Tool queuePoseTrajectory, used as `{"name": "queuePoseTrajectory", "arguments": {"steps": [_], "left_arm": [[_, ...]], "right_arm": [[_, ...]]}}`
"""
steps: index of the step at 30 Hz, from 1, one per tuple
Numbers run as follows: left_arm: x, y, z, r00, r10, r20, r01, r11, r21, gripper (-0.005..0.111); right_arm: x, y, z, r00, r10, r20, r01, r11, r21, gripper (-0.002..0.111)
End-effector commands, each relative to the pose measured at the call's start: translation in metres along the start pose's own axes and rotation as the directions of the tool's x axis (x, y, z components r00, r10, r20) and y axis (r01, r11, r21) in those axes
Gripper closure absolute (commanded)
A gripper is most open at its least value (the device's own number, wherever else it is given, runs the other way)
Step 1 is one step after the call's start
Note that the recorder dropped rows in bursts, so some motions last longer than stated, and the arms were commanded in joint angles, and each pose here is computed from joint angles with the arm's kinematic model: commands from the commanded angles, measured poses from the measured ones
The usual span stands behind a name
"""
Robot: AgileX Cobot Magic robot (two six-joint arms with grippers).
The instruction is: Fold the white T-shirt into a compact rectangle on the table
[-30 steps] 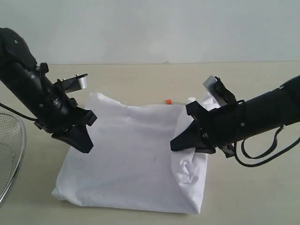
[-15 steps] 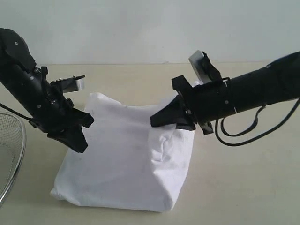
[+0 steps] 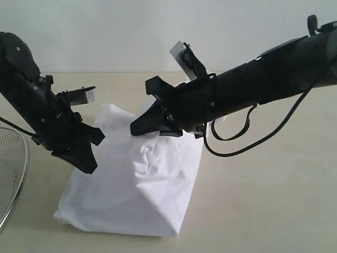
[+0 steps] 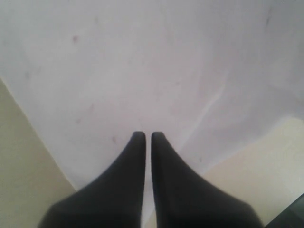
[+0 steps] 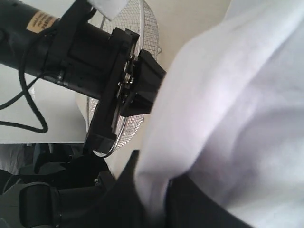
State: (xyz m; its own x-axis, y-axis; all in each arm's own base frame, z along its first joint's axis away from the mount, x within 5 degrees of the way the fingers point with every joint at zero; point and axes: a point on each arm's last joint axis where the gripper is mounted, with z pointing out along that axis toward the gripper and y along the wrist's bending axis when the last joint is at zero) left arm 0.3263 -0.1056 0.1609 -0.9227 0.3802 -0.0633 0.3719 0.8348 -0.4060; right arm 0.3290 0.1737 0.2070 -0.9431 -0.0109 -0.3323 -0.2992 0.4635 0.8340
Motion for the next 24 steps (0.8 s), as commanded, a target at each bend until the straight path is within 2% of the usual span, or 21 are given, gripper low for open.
{"name": "queuePoseTrajectory", "arguments": {"steps": [1,10,15,24], "left_arm": [[0.003,-0.001,-0.008,1.000,-0.013,0.011,0.013,1.000,-0.001,0.102],[0.008,-0.004,-0.052,0.987,-0.009,0.162,0.017,0.999,-0.047,0.102],[0.011,0.005,-0.060,0.984,-0.041,0.173,0.050,0.998,-0.044,0.102],[0.015,0.009,-0.064,0.986,-0.036,0.161,0.046,0.997,-0.063,0.102]], "right_arm": [[0.001,0.008,0.004,1.000,-0.028,0.001,0.028,1.000,0.006,0.108],[0.000,0.008,0.005,1.000,-0.025,0.011,0.025,1.000,0.010,0.108],[0.000,0.016,0.016,0.999,-0.049,0.004,0.049,0.999,0.009,0.108],[-0.009,0.022,0.056,0.997,-0.060,-0.046,0.059,0.998,-0.024,0.108]]}}
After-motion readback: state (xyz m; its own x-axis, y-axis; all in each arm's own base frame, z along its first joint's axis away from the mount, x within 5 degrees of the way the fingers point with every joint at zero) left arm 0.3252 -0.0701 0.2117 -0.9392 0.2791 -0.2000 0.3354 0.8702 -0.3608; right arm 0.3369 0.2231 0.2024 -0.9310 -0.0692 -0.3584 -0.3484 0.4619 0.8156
